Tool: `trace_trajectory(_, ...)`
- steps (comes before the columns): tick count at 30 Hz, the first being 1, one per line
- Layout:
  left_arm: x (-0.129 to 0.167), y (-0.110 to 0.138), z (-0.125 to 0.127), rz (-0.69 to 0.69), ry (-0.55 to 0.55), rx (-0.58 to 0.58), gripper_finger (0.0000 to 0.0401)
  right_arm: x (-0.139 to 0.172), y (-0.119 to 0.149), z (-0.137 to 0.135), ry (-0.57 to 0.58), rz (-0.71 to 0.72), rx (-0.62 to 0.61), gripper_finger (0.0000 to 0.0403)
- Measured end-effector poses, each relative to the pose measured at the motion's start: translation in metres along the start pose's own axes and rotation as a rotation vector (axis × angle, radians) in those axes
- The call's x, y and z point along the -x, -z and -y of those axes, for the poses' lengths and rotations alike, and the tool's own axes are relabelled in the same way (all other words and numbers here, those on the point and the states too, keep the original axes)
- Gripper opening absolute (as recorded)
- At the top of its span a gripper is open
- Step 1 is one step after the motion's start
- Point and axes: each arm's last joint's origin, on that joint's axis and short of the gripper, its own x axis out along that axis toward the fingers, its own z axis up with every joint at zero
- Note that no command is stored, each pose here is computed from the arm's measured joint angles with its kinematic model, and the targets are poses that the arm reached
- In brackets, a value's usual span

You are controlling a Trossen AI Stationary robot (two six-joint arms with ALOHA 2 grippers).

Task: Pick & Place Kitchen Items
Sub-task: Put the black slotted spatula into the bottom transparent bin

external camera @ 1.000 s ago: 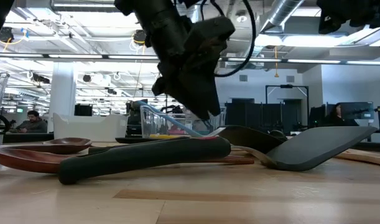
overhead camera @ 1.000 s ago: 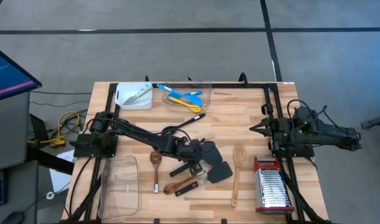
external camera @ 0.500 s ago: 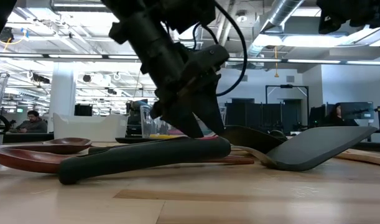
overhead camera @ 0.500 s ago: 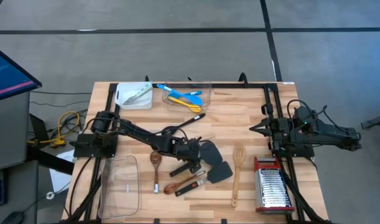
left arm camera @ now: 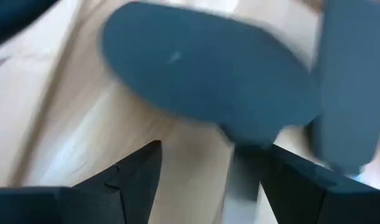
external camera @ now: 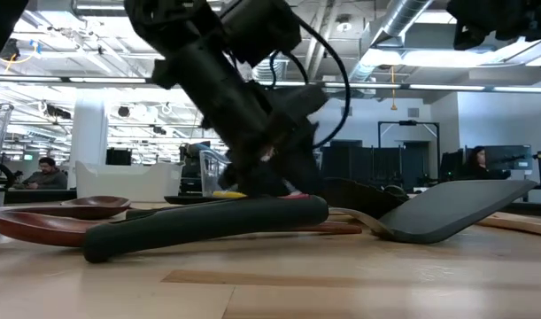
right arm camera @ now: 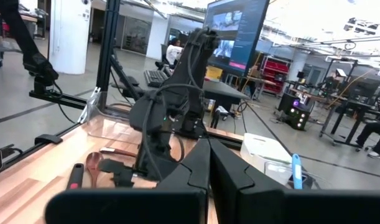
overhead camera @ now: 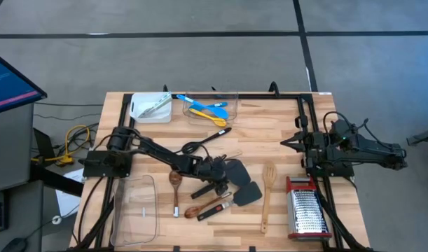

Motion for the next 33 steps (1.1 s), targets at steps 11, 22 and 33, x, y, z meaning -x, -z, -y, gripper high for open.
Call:
trace_trajectory(11,-0.0087,0.0015,0.0014,0.027,0.037,0.000,0.0228,0.0000,0.0001,0.0000,0.000,-0.001,0.000,0.0000)
trace_trajectory(22,-0.0072,0.0015,0.0008,0.022,0.032,-0.003,0.0090,0.0000,0.0002,0.0000,0.000,-0.002,0.000,0.0000)
trace_trajectory(33,-0.0044,0.0001,0.0024,0.027,0.041,-0.049,0.0030,0.0000,0.0003,-0.0001,-0.001,-0.003,-0.001,0.0000)
